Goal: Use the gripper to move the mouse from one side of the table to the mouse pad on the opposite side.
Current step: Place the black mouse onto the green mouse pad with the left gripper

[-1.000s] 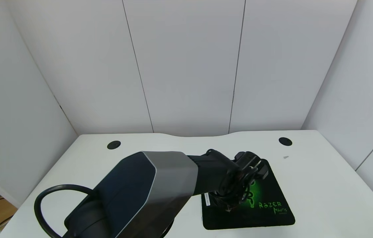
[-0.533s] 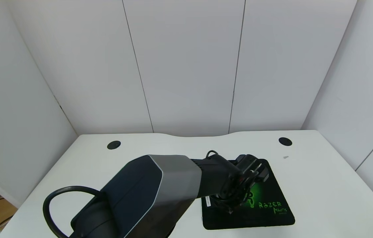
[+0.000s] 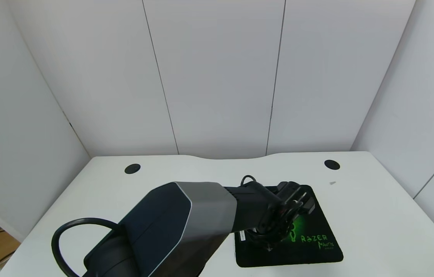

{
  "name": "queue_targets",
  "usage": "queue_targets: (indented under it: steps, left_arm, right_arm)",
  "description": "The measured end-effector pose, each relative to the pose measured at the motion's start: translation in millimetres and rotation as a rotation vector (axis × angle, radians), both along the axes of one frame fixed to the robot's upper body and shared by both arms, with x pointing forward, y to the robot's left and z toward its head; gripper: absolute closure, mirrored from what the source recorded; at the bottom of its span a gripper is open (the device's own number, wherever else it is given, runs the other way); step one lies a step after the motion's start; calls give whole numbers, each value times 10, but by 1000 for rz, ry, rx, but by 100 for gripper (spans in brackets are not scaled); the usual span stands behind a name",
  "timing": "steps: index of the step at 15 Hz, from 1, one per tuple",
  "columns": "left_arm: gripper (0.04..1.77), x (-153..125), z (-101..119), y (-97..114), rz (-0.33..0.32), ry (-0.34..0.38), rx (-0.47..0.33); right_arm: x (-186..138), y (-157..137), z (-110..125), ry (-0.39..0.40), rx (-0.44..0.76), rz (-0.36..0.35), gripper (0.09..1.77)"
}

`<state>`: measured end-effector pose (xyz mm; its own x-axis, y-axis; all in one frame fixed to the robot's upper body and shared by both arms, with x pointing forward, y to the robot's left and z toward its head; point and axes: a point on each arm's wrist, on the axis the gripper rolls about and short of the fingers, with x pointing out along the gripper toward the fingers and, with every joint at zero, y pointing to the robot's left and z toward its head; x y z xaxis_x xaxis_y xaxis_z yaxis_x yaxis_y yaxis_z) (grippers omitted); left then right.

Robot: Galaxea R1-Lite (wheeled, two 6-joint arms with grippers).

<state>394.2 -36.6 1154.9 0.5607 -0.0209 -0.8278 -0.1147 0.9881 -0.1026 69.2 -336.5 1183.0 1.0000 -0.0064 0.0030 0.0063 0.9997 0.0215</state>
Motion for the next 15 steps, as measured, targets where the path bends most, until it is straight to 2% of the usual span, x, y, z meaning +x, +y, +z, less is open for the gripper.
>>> queue_targets:
  steps: [6,13,15]
  left_arm:
    - [30,-2,43,4,1,-13,2]
    - [18,-6,69,10,1,-16,2]
    - [16,9,139,49,4,-20,5]
  right_arm:
    - [0,0,0,0,0,0,15]
    - [0,0,0,0,1,0,15]
    - [0,0,0,0,0,0,15]
